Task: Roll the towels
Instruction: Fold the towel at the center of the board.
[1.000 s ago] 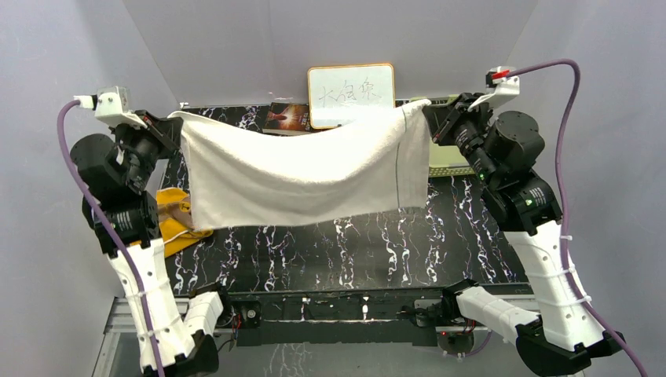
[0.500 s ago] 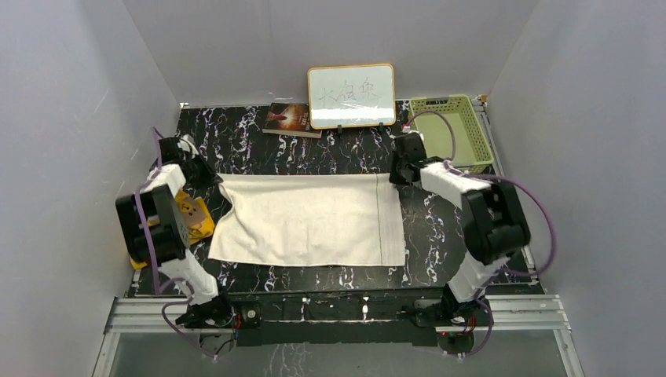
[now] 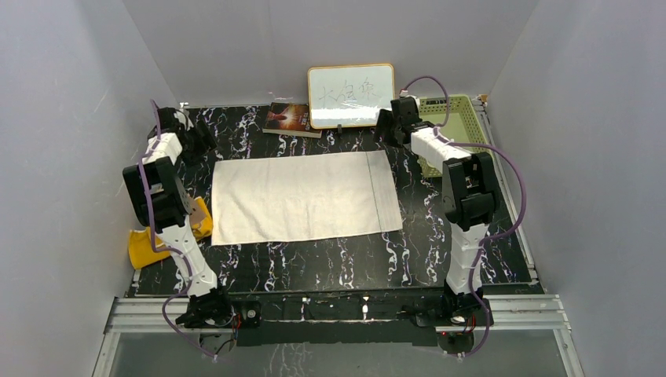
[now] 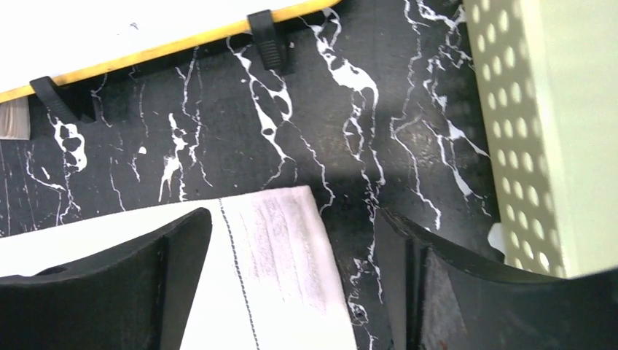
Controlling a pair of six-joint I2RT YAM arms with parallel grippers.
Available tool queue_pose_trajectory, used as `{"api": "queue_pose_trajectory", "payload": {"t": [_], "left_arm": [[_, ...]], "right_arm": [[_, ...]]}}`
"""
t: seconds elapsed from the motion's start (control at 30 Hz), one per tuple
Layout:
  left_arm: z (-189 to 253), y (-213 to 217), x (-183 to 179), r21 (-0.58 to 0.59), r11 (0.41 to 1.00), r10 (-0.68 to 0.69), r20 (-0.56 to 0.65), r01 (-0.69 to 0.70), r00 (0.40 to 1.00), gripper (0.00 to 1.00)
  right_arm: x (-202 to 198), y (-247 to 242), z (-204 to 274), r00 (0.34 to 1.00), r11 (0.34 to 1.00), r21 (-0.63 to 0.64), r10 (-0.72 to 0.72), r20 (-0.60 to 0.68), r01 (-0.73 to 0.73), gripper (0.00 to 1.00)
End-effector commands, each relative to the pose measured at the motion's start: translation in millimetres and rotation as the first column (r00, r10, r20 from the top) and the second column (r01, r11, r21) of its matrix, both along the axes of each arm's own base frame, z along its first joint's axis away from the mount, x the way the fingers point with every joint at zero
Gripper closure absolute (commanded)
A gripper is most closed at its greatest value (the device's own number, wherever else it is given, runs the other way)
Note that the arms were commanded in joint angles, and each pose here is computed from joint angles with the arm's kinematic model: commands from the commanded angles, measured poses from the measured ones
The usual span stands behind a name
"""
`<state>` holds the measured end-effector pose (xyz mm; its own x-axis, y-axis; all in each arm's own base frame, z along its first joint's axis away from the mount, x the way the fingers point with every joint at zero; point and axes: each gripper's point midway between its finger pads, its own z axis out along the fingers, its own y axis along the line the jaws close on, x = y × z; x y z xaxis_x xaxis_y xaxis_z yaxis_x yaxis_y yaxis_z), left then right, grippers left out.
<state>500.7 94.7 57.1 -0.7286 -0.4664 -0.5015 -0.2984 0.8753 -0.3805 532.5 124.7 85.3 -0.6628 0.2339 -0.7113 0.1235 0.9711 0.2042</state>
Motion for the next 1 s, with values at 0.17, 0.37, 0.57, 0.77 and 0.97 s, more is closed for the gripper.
{"api": "queue_pose_trajectory", "payload": {"t": [0.17,0.37,0.57,0.77,0.97], "left_arm": [[17.3,0.1,-23.6,0.018,0.998,0.062,0.021,-0.063,0.998,0.23],[-3.0,-15.2,-35.5,-0.036,0.999,-0.023,-0.026,0.022,0.999,0.40],[-18.0,-9.6,-37.5,0.008,0.998,-0.060,-0.053,0.060,0.997,0.49],[-30.4,-1.3,-40.9,0.060,0.992,-0.104,-0.105,0.110,0.989,0.50],[-42.9,7.8,-47.1,0.130,0.986,-0.089,-0.145,0.108,0.985,0.50]], "right_arm": [[19.8,1.5,34.8,0.989,0.991,-0.077,0.113,0.091,-0.106,0.21],[7.2,7.1,18.1,0.971,0.966,-0.106,0.238,0.018,-0.235,0.26],[-8.3,7.2,-6.6,0.959,0.954,-0.104,0.281,-0.033,-0.283,0.35],[-15.6,2.4,-27.1,0.956,0.952,-0.104,0.281,-0.080,-0.288,0.39],[-17.9,-9.1,-47.2,0.960,0.950,-0.151,0.258,-0.114,-0.273,0.47]]}}
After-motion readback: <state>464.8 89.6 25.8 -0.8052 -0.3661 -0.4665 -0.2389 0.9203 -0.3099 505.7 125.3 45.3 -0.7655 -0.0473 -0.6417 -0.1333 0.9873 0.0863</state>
